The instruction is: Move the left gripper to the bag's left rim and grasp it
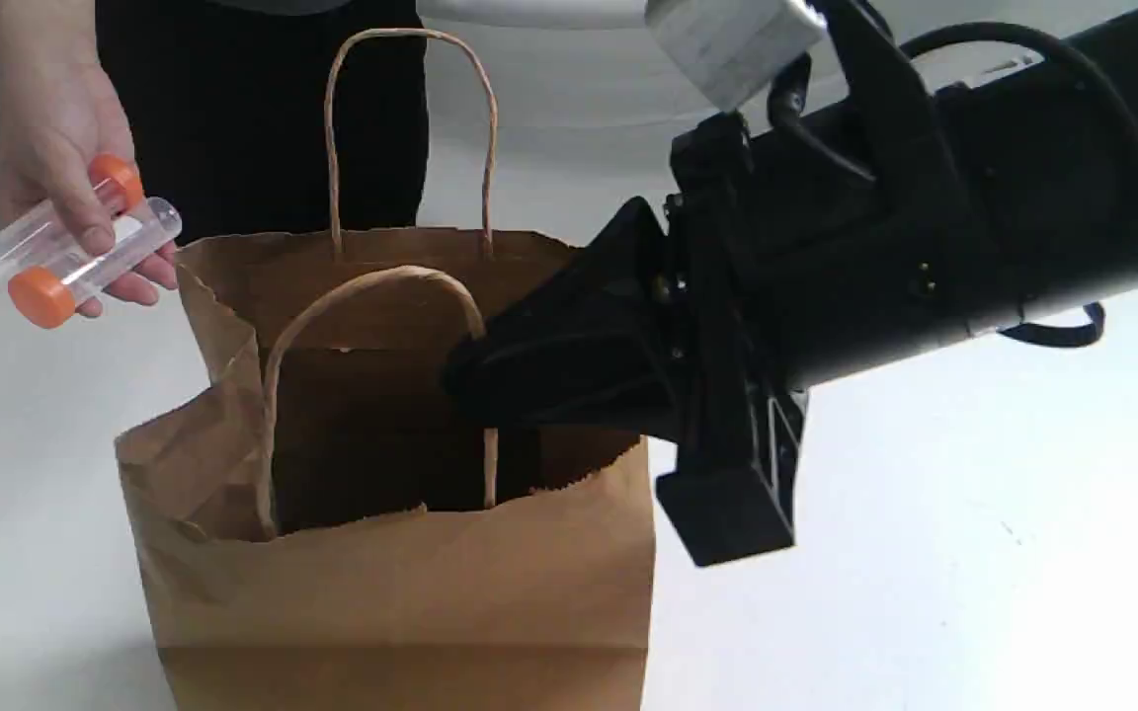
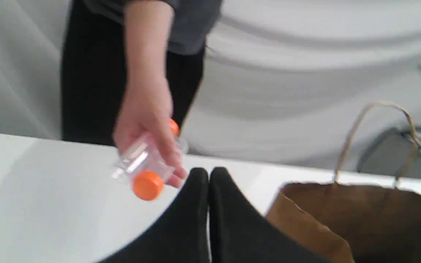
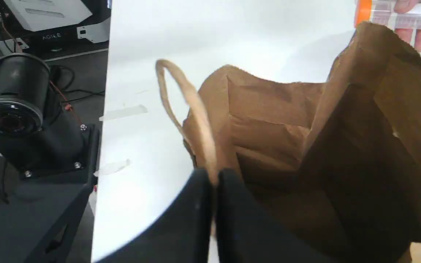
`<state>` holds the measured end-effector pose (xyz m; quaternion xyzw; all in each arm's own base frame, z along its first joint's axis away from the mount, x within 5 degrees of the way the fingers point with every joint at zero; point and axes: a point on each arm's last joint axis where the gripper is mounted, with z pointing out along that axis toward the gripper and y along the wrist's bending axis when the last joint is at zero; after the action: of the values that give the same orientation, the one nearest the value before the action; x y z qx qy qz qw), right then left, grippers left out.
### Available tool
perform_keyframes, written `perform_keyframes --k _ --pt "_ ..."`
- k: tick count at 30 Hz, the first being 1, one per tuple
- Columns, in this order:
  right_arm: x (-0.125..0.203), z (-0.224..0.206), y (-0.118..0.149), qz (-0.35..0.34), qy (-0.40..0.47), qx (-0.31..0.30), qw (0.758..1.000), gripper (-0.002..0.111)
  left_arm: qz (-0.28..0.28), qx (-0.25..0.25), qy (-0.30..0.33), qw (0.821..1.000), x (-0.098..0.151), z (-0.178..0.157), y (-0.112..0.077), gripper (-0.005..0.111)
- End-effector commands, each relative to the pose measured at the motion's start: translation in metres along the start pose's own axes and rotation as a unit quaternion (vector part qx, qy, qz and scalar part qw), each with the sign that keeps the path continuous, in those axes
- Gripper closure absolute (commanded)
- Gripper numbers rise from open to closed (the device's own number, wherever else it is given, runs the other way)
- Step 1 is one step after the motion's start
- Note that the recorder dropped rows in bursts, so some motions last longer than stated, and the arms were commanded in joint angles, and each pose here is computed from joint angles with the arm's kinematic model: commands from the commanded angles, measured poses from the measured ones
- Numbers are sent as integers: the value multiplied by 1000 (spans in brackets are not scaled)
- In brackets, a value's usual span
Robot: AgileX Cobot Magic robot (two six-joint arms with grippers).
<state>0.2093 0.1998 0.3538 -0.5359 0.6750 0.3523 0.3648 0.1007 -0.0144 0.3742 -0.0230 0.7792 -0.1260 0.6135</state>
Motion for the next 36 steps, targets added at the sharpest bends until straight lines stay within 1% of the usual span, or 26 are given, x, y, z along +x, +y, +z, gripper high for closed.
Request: perform_keyframes --k 1,3,8,11,14,15,17,18,21,24,25,27,29,33,36 --pt "-2 0 1 1 -1 -5 1000 108 63 89 69 992 -19 26 -14 107" --pt "-2 0 1 1 -1 -5 1000 108 78 118 106 984 -30 40 -18 107" --pt "-1 0 2 18 1 -10 1000 108 102 157 180 966 -53 78 -18 106" --pt "-1 0 4 18 4 -19 1000 108 113 199 222 948 -60 101 -20 104" --pt "-1 0 4 18 4 -19 1000 108 107 247 262 927 -64 124 -21 100" --pt "-1 0 4 18 4 -19 1000 108 106 264 281 916 -64 136 -19 97" --pt "-1 0 4 18 4 -19 1000 108 101 266 291 913 -64 157 -15 90" --pt "-1 0 4 18 4 -19 1000 108 97 265 300 911 -62 167 -11 87" --pt "-1 0 4 18 4 -19 1000 108 100 262 322 904 -54 193 -2 71" --pt "-1 0 4 18 4 -19 1000 108 97 266 338 898 -45 210 4 57" --pt "-1 0 4 18 4 -19 1000 108 96 268 344 895 -41 215 5 53" --pt "-1 0 4 18 4 -19 1000 108 92 272 355 890 -34 222 4 52" --pt "-1 0 4 18 4 -19 1000 108 101 285 362 882 -27 229 -1 52" --pt "-1 0 4 18 4 -19 1000 108 124 314 370 866 -18 235 -18 52" --pt "-1 0 4 18 4 -19 1000 108 137 324 383 854 -10 238 -28 52"
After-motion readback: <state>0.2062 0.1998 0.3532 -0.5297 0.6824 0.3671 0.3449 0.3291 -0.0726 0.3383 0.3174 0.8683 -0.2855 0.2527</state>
